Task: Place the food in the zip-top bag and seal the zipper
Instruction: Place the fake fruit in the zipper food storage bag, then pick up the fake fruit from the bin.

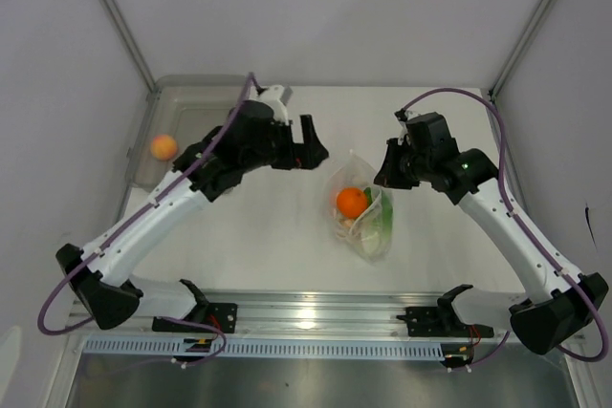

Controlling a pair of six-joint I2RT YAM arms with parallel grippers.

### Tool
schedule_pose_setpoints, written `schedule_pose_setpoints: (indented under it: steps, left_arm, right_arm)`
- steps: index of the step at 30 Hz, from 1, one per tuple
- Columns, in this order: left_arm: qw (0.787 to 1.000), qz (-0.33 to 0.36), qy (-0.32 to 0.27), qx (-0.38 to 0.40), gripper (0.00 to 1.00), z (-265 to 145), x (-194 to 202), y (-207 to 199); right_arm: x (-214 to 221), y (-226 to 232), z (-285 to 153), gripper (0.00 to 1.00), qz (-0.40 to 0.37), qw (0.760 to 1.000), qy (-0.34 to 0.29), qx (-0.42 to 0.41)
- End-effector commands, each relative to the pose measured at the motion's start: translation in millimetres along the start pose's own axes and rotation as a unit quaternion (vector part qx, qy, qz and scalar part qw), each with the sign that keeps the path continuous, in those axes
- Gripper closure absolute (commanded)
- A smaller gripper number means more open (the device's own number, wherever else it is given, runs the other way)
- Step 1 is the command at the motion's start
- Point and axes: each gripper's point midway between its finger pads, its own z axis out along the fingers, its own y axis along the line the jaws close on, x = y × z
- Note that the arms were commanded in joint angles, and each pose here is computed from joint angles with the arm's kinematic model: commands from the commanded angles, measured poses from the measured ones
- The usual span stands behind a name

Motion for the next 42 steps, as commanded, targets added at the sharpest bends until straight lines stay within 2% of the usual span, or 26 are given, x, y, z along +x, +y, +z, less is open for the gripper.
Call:
schedule_pose_setpoints:
  steps: [1, 7, 9, 10, 12, 13, 15, 17, 18, 19, 21, 22, 27, 28, 29, 31, 35, 39, 42]
  left_arm:
    - [0.993, -0.047, -0.035, -0.103, 0.02, -12.8, -28.4, 65.8]
    - [0.961, -0.111, -0.091, -0.236, 0.01, -26.7, -52.0, 180.0]
    - [0.949, -0.132, -0.096, -0.269, 0.01, -25.6, -46.4, 209.1]
    - [0.937, -0.149, -0.112, -0.297, 0.01, -31.7, -51.6, 231.6]
    - [0.919, -0.177, -0.109, -0.336, 0.0, -28.6, -48.4, 260.5]
    - [0.903, -0.192, -0.108, -0.369, 0.01, -35.1, -46.5, 282.5]
    - [0.876, -0.221, -0.086, -0.42, 0.01, -28.8, -35.9, 317.0]
    - [0.843, -0.252, -0.079, -0.469, 0.01, -39.9, -36.4, 348.2]
    - [0.827, -0.266, -0.046, -0.493, 0.01, -29.8, -20.5, 368.8]
    - [0.816, -0.28, -0.06, -0.502, 0.0, -36.1, -35.4, 382.4]
    - [0.795, -0.307, -0.023, -0.522, 0.0, -29.6, -16.7, 409.9]
    - [0.79, -0.315, -0.04, -0.525, 0.01, -34.7, -31.0, 420.2]
    - [0.77, -0.35, -0.052, -0.532, 0.01, -40.6, -42.2, 457.6]
    - [0.756, -0.367, -0.049, -0.54, 0.01, -43.7, -36.4, 470.1]
    - [0.751, -0.374, -0.061, -0.541, 0.01, -48.8, -46.0, 475.3]
    - [0.729, -0.396, -0.05, -0.556, 0.01, -56.5, -34.7, 491.9]
    - [0.714, -0.402, -0.065, -0.569, 0.01, -65.9, -38.8, 513.2]
    - [0.685, -0.42, -0.073, -0.591, 0.0, -75.0, -33.9, 529.1]
    - [0.679, -0.443, -0.067, -0.582, 0.01, -68.2, -23.7, 537.7]
  right_arm:
    - [-4.5, -2.3, -7.6, 1.0, -0.006, 1.0, -0.018, 0.004]
    - [-6.8, -5.9, -7.9, 1.0, -0.017, 1.0, -0.022, 0.013]
    - [-5.9, -5.2, -6.1, 1.0, -0.018, 1.0, -0.021, 0.01]
    - [-6.4, -4.6, -5.2, 1.0, -0.019, 1.0, -0.021, 0.008]
    - [-4.0, -3.1, -2.4, 1.0, -0.019, 1.0, -0.016, 0.001]
    - [-3.0, -3.1, -0.8, 1.0, -0.021, 1.0, -0.016, 0.0]
    - [-0.8, -3.1, 2.2, 1.0, -0.023, 1.0, -0.011, -0.002]
    - [0.3, -3.7, 4.5, 1.0, -0.026, 1.0, -0.008, -0.004]
    - [0.9, -4.2, 5.2, 1.0, -0.027, 1.0, -0.006, -0.003]
    - [-0.5, -3.4, 5.1, 1.0, -0.03, 0.999, -0.009, -0.005]
    - [0.7, -3.0, 6.6, 1.0, -0.033, 0.999, -0.006, -0.007]
    - [1.0, -2.1, 6.8, 1.0, -0.034, 0.999, -0.005, -0.011]
    - [2.3, -0.7, 11.5, 1.0, -0.04, 0.999, 0.002, -0.018]
    - [2.8, -1.2, 12.8, 1.0, -0.041, 0.999, 0.004, -0.017]
    - [2.7, -1.2, 13.3, 1.0, -0.044, 0.999, 0.004, -0.018]
    - [2.0, -1.3, 13.8, 1.0, -0.045, 0.999, 0.003, -0.018]
    - [1.5, -0.2, 14.7, 1.0, -0.044, 0.999, 0.002, -0.023]
    - [3.6, -0.2, 16.2, 1.0, -0.042, 0.999, 0.005, -0.027]
    - [4.9, -1.4, 16.2, 1.0, -0.042, 0.999, 0.004, -0.026]
